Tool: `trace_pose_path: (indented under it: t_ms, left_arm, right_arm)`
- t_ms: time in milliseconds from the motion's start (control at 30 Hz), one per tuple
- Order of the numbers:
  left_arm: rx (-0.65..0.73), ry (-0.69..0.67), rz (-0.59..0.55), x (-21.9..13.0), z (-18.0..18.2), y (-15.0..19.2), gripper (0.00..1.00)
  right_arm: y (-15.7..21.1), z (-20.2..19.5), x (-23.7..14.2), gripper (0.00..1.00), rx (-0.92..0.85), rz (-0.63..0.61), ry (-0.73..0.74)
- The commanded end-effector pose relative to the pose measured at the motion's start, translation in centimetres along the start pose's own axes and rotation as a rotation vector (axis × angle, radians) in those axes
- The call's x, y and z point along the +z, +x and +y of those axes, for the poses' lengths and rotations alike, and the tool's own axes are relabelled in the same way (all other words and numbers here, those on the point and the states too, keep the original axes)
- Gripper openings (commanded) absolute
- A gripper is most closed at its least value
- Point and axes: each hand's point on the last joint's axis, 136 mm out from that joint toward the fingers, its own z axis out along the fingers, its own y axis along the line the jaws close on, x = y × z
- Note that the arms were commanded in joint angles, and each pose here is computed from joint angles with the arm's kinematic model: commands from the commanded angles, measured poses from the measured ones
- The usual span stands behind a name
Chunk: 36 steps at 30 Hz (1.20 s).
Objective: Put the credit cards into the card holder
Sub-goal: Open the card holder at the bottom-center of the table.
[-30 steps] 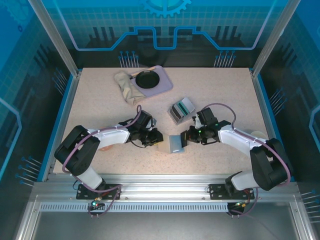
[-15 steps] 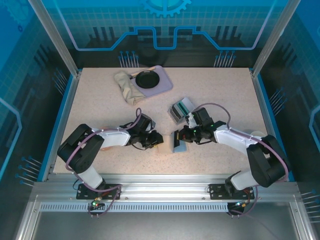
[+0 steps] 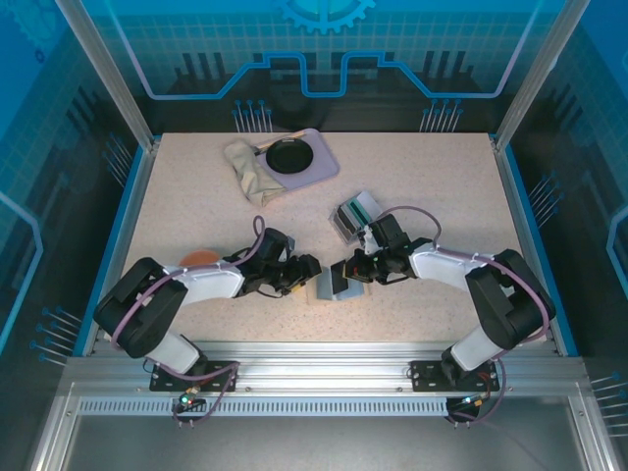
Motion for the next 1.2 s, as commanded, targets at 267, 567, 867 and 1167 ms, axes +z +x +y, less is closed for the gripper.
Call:
trace_pose_path:
  t_ms: [267,567,867,1167]
  left_arm:
    - [0.036,-0.013,0.036,0.9,-0.4,0.3,0.59]
    - [0.053,-0.087,0.062,1.4,0.7,0.4,0.29]
    - [0.062,-0.078,0.074,1.6,0.3,0.4,0.26]
    - [0.066,-0.077,0.087,1.8,0.1,0.6,0.26]
  right_arm:
    - [-0.2,1.0,-0.8,0.0,-0.006,-0.009,-0.026]
    - [-1.0,-1.2,-5.2,0.01,-0.054,-0.112,0.152]
    - [-0.8,-3.9,-6.7,0.01,-0.064,-0.146,0.256]
    - [-0.9,-3.8,-5.9,0.01,-0.062,-0.136,0.227]
